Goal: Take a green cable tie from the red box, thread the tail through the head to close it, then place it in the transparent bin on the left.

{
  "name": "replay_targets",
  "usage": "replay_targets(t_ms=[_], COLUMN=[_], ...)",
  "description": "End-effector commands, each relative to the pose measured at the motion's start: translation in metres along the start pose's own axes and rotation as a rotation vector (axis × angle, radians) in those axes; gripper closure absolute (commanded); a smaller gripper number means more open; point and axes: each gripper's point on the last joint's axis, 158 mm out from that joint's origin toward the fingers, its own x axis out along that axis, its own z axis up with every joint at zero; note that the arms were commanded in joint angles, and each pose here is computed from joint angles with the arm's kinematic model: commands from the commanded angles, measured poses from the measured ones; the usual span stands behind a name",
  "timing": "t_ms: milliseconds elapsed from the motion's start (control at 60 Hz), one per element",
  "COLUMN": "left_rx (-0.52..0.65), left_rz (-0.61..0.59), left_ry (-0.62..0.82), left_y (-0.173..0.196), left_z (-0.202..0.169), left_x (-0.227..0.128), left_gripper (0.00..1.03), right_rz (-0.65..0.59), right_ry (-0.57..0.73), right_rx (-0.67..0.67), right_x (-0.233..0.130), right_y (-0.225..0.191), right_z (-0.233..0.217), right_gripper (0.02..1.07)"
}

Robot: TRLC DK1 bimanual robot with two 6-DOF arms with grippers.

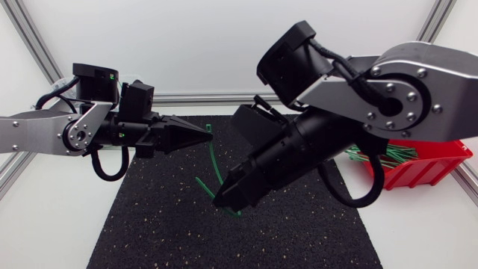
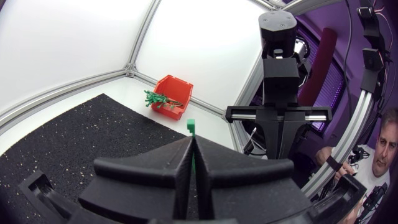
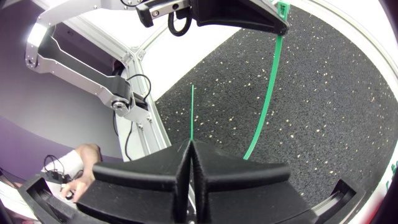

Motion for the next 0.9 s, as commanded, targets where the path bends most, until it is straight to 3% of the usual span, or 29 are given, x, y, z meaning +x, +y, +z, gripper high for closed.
replay_targets(t_ms=[0, 133, 333, 750, 883], left_rx=[-0.042, -0.053, -0.066, -0.151, -0.162], left_rz=[-0.026, -0.052, -0.062, 0.009, 0.014], left_ry=[0.0, -0.007, -0.055, -0.093, -0.114], left_y=[-0.009, -0.017, -0.026, -0.017, -0.019], left_z=[-0.008, -0.008, 0.009, 0.003, 0.008], left_x=[0.0, 0.009, 0.011, 0.014, 0.013], left_gripper=[1.0, 1.0, 1.0, 1.0, 1.0], right_rz=[0.031, 0.067, 0.12, 0.259, 0.287], right_ry=[-0.008, -0.028, -0.065, -0.101, -0.083], right_rx=[0.114, 0.29, 0.441, 0.602, 0.714], right_x=[-0.009, -0.02, -0.033, -0.057, -0.064], right_y=[0.003, 0.002, 0.009, 0.027, 0.029], right_z=[0.003, 0.005, 0.019, 0.052, 0.05], right_gripper=[1.02, 1.02, 1.02, 1.02, 1.02])
